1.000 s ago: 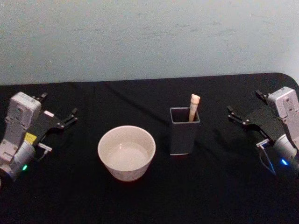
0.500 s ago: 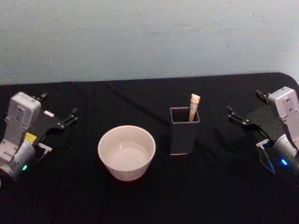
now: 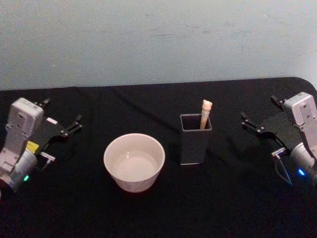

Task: Pick up the stirring spoon with one hand, stir inside the cup, then place it back in its original position.

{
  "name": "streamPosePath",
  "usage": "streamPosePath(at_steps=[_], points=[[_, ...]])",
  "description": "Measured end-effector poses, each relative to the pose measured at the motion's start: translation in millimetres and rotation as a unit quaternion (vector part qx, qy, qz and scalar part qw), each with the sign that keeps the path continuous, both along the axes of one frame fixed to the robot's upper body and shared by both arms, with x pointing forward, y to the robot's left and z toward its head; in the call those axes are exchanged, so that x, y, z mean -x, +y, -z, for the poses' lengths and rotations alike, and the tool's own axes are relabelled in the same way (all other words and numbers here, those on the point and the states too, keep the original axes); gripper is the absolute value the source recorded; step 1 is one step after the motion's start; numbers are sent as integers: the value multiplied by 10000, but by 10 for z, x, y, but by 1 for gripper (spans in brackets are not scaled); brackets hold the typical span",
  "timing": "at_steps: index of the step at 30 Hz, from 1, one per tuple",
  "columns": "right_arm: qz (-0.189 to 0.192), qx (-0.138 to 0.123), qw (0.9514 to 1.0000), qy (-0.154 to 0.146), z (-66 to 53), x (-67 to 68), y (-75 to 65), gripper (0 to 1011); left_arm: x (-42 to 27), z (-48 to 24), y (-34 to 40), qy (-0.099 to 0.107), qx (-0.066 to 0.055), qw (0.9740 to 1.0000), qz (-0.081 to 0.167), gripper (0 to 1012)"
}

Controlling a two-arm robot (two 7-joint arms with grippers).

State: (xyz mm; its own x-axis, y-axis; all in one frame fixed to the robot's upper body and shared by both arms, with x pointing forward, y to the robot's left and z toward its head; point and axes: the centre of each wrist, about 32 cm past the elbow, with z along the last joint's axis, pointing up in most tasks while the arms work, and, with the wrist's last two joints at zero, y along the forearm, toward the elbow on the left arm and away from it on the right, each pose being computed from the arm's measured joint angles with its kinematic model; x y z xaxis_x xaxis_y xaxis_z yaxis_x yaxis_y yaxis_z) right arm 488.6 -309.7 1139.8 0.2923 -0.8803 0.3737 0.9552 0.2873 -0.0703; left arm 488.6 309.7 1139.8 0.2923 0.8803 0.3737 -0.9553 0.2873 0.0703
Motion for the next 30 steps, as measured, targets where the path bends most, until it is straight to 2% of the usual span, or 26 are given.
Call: streamPosePath(at_steps=[15, 20, 23, 26, 27, 29, 30], points=[[-6, -3, 10000, 0, -1, 0, -3, 1002, 0, 0, 0, 0, 0, 10000, 0, 1001], [-160, -120, 9998, 11, -24, 27, -17, 1002, 0, 0, 0, 0, 0, 10000, 0, 1001], [-330, -321, 9989, 53, -62, 49, -31, 1002, 0, 0, 0, 0, 0, 10000, 0, 1001], [-646, -653, 9957, 139, -118, 75, -56, 1002, 0, 0, 0, 0, 0, 10000, 0, 1001], [-646, -653, 9957, 139, -118, 75, -56, 1002, 0, 0, 0, 0, 0, 10000, 0, 1001], [-922, -894, 9915, 210, -157, 89, -70, 1002, 0, 0, 0, 0, 0, 10000, 0, 1001], [-1120, -1049, 9878, 267, -180, 96, -78, 1002, 0, 0, 0, 0, 0, 10000, 0, 1001]])
